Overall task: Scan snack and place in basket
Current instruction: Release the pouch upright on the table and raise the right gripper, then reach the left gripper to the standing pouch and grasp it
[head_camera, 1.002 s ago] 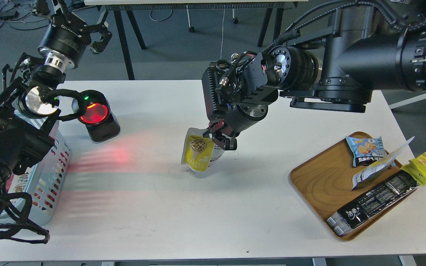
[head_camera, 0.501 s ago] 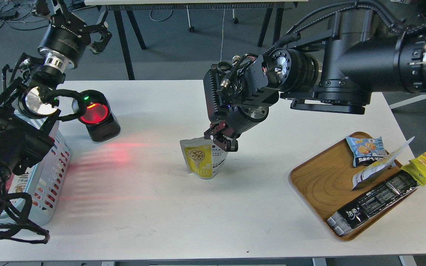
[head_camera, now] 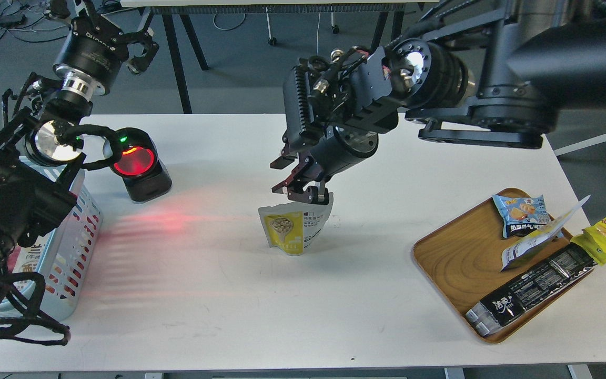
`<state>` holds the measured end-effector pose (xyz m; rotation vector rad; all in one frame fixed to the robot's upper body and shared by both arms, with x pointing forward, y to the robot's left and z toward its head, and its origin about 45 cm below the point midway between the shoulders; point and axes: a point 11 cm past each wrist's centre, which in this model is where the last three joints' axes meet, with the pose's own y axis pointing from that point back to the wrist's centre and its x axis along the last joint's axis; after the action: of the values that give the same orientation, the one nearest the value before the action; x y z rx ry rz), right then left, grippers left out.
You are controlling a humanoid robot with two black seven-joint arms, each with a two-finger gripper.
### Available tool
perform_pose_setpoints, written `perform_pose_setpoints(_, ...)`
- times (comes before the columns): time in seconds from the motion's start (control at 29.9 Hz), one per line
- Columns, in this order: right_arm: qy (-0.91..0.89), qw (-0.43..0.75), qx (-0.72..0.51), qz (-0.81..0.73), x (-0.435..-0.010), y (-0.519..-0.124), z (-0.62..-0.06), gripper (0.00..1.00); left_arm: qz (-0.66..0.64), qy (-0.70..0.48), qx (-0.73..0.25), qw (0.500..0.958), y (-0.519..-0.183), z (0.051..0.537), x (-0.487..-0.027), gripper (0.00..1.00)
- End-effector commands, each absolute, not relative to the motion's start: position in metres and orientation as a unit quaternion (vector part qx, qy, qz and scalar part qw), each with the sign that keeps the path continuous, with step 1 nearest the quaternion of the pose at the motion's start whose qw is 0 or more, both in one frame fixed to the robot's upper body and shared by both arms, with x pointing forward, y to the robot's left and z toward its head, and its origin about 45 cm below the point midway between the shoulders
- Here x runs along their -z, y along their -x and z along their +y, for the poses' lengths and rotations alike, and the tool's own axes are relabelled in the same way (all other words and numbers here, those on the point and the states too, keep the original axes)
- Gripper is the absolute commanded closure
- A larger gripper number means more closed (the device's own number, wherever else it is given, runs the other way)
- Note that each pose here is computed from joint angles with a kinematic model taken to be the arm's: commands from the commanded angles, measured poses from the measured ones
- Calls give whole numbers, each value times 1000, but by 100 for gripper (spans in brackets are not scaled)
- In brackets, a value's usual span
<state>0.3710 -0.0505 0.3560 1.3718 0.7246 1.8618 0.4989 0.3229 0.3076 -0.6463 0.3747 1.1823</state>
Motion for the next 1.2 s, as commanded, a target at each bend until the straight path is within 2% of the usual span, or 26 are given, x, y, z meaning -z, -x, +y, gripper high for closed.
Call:
perform_pose_setpoints(0.0,-559,353,-714,231,-382,-374,-72,35,169,292,-544,768,-500,325,-310,0)
perform_pose_setpoints(0.1,-593,354,-703,171,-401,-382,-95,33,136,223,-535,804,-503,316,-319,1)
perform_pose_setpoints(0.13,-604,355,-698,147,-408,-386,-105,26,122,192,-523,821,-504,304,-322,1)
perform_pose_setpoints(0.2,-630,351,-685,105,-413,-391,-122,1,101,162,-510,839,-506,292,-329,1)
perform_pose_setpoints(0.4,-720,300,-625,-19,-418,-390,-162,1,48,120,-479,869,-502,280,-353,1)
perform_pose_setpoints(0.63,-794,269,-524,-153,-391,-397,-221,1,-96,-16,-387,917,-463,256,-373,1)
perform_pose_setpoints(0.87,-849,225,-368,-305,-357,-416,-265,1,-188,-102,-314,925,-435,233,-376,1)
perform_pose_setpoints(1.17,-841,141,-172,-493,-336,-449,-324,1,-322,-189,-167,912,-371,185,-363,5)
